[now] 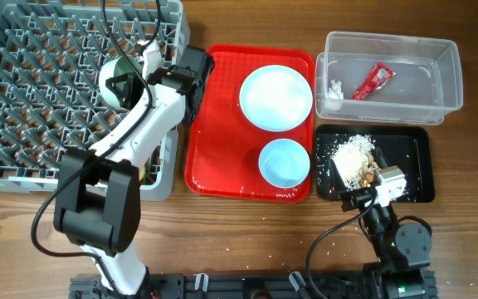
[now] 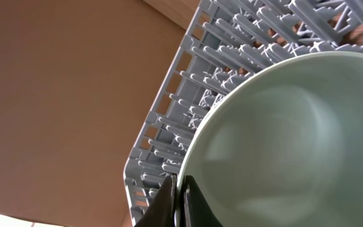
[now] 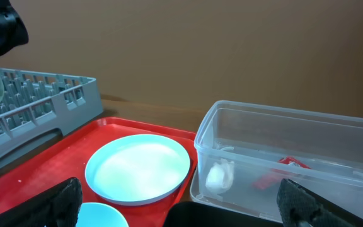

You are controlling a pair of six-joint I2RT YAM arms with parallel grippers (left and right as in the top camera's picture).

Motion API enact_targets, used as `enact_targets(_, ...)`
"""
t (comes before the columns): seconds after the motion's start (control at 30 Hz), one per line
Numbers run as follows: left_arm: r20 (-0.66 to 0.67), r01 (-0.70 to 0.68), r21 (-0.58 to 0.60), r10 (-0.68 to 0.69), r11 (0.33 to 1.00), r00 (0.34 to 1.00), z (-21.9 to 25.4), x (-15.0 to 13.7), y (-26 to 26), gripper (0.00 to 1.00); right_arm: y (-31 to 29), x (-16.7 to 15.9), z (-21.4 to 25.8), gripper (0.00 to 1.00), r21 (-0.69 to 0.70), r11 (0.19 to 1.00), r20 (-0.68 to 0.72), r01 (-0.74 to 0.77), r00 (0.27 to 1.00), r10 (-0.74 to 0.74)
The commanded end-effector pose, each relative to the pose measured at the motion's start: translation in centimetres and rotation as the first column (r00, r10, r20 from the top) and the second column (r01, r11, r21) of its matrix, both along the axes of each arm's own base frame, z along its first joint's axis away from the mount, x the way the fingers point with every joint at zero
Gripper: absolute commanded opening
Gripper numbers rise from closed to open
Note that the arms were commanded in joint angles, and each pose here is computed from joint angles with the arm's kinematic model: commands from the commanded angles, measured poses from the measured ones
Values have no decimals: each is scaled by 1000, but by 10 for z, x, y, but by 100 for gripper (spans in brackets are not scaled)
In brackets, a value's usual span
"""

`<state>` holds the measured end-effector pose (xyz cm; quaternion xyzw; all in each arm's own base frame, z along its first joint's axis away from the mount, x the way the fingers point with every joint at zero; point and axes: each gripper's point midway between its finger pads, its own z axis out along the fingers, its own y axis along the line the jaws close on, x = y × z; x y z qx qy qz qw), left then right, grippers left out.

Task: Sort waste into correct bins and load items into the dishwasher rack
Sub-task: 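Move the left gripper to the second light-blue bowl and grasp it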

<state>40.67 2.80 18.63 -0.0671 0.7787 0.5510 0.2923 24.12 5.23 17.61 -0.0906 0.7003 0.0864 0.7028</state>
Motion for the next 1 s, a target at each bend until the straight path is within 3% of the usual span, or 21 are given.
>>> enact_targets(0.0,-28,39,36,-38,999,999,-9,2,-17,4,1,-1,2,100,-13,1000,12,-6,1000,6)
enact_targets(0.1,-16,74,98,-73,992,997,1,1,-33,4,1,-1,2,100,-12,1000,12,-6,1000,6)
enact_targets(0.2,20,23,224,-29,974,999,24,-2,-20,4,1,-1,2,100,-12,1000,12,-6,1000,6)
enact_targets(0.3,4,-1,231,0,973,1000,24,-3,-8,4,1,-1,2,100,-12,1000,12,-6,1000,6)
enact_targets(0.37,-3,-1,210,2,978,1000,20,-3,-6,4,1,-1,2,100,-13,1000,12,-6,1000,6)
enact_targets(0.5,-81,43,10,-43,999,996,-17,0,-15,4,1,-1,2,100,-12,1000,12,-6,1000,6)
enact_targets(0.67,-134,81,-28,-84,996,987,-26,-3,-29,6,1,-1,2,100,-12,1000,12,-6,1000,6)
enact_targets(0.77,-169,136,-15,-136,991,976,-26,-9,-49,26,1,-1,2,100,-12,1000,12,-6,1000,6)
enact_targets(0.87,-112,195,-38,-198,980,974,-5,-12,-71,66,1,-1,2,100,-12,1000,12,-6,1000,6)
enact_targets(0.93,-76,217,-102,-225,971,971,5,-14,-79,77,1,-1,2,100,-12,1000,12,-6,1000,6)
enact_targets(0.97,-59,241,-238,-261,941,963,4,-17,-88,80,1,-1,2,100,-12,1000,12,-6,1000,6)
